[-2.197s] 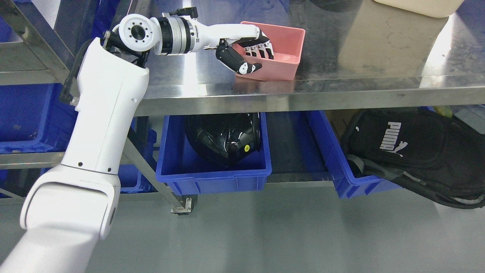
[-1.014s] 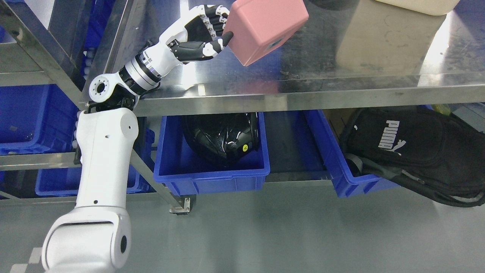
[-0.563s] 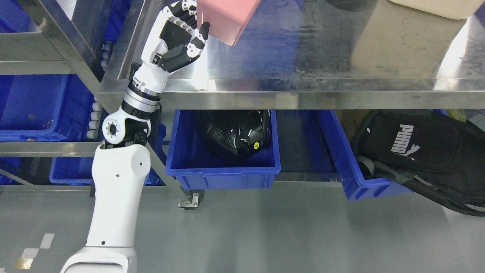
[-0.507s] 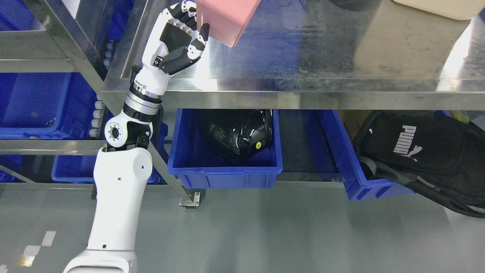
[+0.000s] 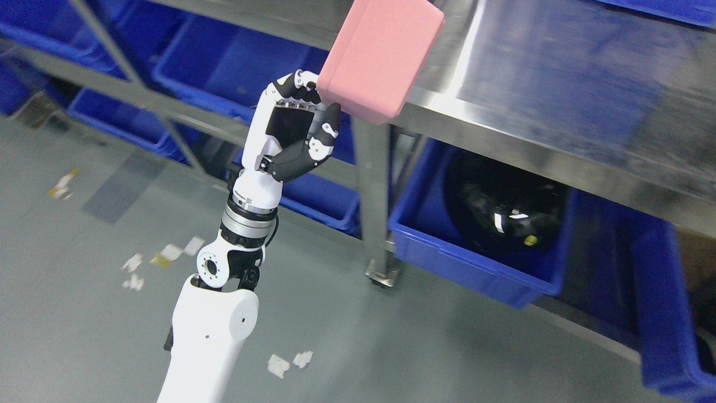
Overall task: Place storage box into left shelf container
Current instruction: 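Hold the pink box up in the left hand while turning toward the blue bin rack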
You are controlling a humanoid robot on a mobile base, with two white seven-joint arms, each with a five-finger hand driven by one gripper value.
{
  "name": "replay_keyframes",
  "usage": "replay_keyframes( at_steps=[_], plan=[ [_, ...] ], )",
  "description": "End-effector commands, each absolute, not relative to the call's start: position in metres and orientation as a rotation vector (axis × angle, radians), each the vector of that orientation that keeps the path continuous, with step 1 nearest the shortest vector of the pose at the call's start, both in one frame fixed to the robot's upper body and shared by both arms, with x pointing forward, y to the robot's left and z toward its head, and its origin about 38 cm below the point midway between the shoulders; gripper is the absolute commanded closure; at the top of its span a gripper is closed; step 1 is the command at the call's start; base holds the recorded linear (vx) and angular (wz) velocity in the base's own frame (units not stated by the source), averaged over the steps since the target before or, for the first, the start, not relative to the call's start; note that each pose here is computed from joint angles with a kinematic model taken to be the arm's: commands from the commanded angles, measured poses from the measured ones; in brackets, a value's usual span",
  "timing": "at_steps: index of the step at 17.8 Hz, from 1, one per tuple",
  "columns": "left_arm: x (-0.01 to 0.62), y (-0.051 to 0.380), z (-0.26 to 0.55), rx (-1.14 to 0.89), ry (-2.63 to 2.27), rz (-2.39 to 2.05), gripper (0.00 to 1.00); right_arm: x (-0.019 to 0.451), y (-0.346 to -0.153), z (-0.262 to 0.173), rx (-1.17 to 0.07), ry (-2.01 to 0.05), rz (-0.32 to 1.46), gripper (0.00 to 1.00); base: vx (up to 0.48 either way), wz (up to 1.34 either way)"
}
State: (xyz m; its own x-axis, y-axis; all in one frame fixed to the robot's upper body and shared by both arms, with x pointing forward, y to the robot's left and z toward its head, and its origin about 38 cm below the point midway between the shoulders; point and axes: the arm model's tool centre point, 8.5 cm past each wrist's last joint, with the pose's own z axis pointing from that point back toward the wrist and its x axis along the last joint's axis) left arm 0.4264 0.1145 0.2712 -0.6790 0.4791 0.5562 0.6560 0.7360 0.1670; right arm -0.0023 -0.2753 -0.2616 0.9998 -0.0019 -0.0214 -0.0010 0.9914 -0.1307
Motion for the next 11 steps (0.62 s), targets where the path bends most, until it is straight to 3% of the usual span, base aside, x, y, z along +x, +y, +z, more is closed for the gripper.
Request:
replay_keyframes(
  at_steps=[1, 5, 11],
  plan=[
    [0.377, 0.097, 0.253, -0.973, -2.446, -0.519, 0.99, -0.002, -0.287, -0.261, -0.148, 0.013, -0.003, 0.0, 0.068, 1.59],
    [0.369, 0.103, 0.235, -0.954, -2.444, -0.474, 0.99, -0.002, -0.287, -0.261, -0.148, 0.013, -0.003, 0.0, 0.124, 1.62],
    [0.363, 0.122, 0.218, -0.885, -2.459, -0.404, 0.99, -0.002, -0.287, -0.261, -0.148, 0.013, -0.003, 0.0, 0.292, 1.32]
  ],
)
